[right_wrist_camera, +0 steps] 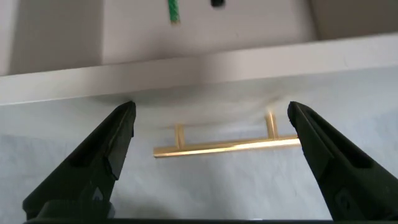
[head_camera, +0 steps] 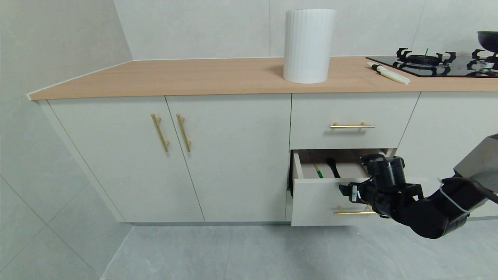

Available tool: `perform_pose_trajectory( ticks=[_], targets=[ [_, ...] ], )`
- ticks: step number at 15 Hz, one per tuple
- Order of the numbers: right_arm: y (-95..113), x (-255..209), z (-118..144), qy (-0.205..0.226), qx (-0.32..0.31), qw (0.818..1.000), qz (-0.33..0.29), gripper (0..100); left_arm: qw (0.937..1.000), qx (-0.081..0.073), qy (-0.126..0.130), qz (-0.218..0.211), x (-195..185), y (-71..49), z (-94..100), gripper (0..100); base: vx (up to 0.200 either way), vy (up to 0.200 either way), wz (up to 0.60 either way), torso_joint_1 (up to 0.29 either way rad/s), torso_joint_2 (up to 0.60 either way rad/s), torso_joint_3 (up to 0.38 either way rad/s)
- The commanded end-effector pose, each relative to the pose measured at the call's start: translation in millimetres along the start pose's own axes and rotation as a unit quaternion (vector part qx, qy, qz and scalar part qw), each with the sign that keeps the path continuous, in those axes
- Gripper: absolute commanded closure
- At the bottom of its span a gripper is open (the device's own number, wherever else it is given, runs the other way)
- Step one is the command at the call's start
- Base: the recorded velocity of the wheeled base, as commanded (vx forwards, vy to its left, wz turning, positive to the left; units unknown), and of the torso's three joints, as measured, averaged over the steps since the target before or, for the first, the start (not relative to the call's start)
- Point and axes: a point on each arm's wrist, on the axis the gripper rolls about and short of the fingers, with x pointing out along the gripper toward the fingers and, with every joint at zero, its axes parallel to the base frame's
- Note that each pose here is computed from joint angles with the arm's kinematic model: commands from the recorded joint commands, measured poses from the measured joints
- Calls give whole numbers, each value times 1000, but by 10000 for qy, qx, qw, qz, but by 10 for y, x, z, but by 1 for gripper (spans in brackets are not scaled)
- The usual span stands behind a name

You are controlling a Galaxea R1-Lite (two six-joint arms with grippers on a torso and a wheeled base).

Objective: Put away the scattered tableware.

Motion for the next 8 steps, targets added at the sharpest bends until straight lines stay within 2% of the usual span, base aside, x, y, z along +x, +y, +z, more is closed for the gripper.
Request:
perform_pose_trajectory(
  ticks=[1,4,8],
  targets=[
    [2,147,-19,-8,-122,9999,-13,0,10000,0,7,1,1,0,1,0,0,0,0,0,0,0],
    [48,274,109,-214,-169,9996,75,0,10000,0,7,1,1,0,1,0,0,0,0,0,0,0],
    [88,505,114,-276,-195,9994,108,0,10000,0,7,1,1,0,1,0,0,0,0,0,0,0]
  ],
)
